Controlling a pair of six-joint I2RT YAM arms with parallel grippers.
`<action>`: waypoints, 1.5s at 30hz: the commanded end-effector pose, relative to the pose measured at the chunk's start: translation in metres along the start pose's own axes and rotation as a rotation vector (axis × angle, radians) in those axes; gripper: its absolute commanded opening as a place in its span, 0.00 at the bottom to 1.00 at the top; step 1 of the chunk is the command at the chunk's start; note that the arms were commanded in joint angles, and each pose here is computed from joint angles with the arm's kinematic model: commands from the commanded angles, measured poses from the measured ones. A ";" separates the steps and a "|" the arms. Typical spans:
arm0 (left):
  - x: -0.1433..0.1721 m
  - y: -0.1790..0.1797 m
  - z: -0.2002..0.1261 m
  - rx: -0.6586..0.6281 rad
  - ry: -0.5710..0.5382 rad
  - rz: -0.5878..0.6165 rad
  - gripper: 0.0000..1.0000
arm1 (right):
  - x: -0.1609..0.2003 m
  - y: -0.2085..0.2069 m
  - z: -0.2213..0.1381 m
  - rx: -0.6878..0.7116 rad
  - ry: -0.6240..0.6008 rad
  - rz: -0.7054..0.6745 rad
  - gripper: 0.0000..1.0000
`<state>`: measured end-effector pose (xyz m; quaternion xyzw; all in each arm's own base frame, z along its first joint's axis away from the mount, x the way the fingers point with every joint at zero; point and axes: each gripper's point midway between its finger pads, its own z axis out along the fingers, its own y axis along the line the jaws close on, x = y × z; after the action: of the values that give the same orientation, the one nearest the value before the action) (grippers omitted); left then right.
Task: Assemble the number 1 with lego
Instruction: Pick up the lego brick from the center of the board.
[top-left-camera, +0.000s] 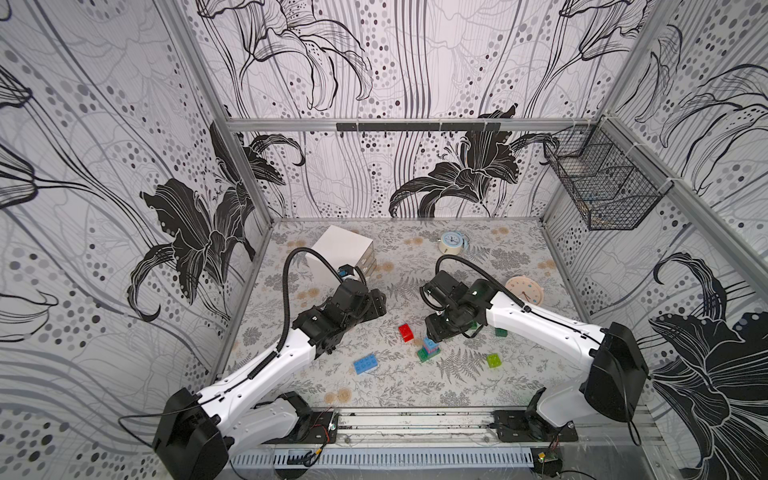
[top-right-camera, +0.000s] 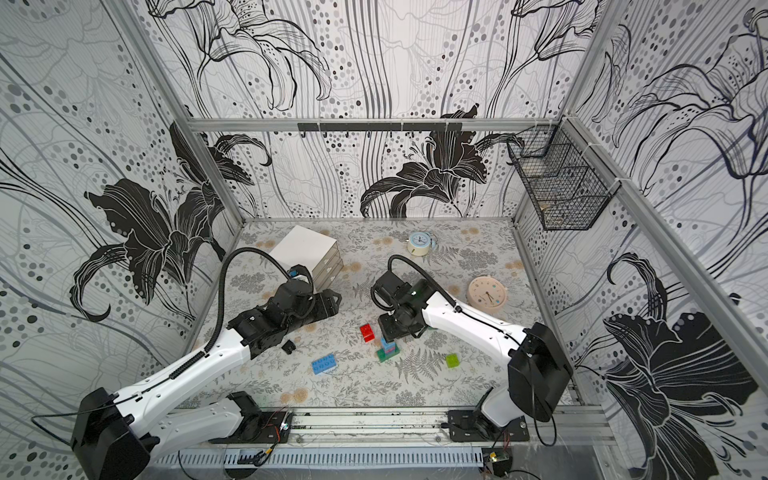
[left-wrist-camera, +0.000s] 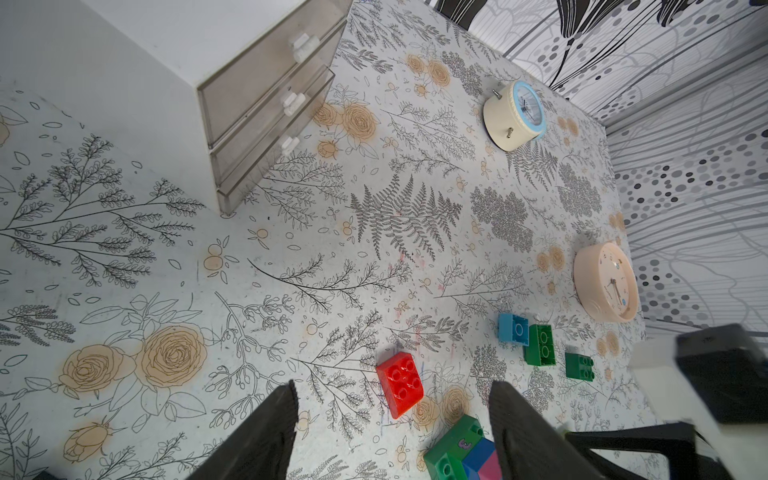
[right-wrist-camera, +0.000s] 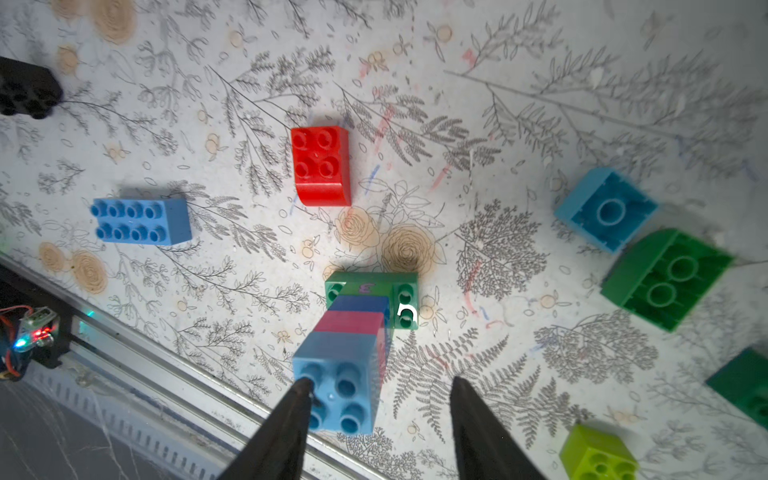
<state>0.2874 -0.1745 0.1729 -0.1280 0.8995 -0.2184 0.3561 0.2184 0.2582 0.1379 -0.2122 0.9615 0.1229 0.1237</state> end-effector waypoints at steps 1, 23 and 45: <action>-0.004 0.005 0.000 -0.022 -0.009 0.006 0.76 | -0.034 0.010 -0.044 -0.013 -0.145 -0.012 0.63; 0.061 -0.004 0.063 -0.220 0.302 -0.175 0.80 | -0.033 -0.085 -0.051 0.169 -0.159 0.265 0.62; 0.126 -0.010 0.114 -0.593 0.489 -0.177 0.62 | 0.000 -0.104 -0.056 0.205 -0.163 0.324 0.62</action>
<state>0.2748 -0.2629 0.0280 -0.2397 0.9688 0.0000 0.0624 0.2579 0.1586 0.1735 -0.0396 0.9759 0.0695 0.2031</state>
